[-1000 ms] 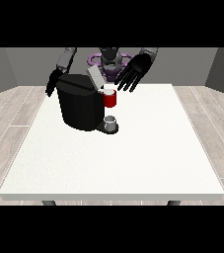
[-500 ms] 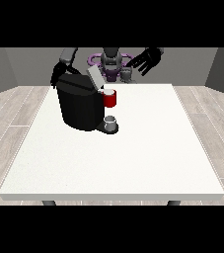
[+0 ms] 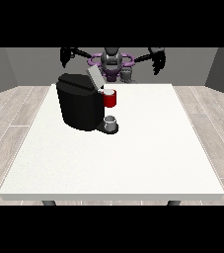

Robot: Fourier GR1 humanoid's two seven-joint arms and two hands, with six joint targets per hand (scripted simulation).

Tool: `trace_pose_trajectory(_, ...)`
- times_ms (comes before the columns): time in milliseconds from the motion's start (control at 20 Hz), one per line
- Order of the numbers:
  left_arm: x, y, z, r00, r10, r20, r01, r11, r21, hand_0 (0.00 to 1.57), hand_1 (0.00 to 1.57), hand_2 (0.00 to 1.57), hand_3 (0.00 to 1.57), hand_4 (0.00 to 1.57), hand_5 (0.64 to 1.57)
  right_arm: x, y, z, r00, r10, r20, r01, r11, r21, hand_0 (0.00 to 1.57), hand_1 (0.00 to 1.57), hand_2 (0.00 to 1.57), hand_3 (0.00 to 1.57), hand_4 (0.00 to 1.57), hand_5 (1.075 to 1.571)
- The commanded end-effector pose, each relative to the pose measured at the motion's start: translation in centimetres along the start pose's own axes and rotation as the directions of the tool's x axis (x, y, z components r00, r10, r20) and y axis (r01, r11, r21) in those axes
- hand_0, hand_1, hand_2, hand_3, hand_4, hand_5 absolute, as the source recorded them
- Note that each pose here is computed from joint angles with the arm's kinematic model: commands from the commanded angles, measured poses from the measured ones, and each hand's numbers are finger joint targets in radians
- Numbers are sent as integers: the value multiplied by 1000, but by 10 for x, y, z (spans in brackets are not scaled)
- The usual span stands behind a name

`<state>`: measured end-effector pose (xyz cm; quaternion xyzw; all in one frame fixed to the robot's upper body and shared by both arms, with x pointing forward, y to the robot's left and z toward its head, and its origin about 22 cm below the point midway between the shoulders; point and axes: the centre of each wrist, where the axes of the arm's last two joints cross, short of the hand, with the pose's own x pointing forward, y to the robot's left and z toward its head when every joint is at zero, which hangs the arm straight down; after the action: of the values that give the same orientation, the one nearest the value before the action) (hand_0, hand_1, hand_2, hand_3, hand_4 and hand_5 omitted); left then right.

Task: Insert the coffee pod into the coffee machine and close the lid

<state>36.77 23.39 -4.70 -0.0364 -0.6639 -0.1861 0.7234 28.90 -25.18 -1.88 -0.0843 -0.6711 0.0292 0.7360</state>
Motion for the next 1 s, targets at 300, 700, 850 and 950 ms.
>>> trace_pose_trajectory(300,6,-19,4,992,126,3,-126,992,-25,0,0,0,0,353,1571,36,-22,-31,994,83,72,-83,997,0,0,0,0,0,0,1571)
trace_pose_trajectory(700,10,-17,24,989,110,103,-108,994,-24,0,0,0,0,394,1571,53,-41,-50,997,-60,53,60,998,-1,0,0,0,0,0,1571)
trace_pose_trajectory(850,14,-22,29,988,100,116,-97,995,-29,0,0,0,0,383,1571,63,-31,-63,994,-100,32,100,995,-4,0,0,0,0,92,1571)
trace_pose_trajectory(950,40,-22,20,991,78,113,-78,997,-8,0,0,0,0,356,1571,61,-36,-67,993,-112,40,112,994,6,0,0,0,0,97,1571)
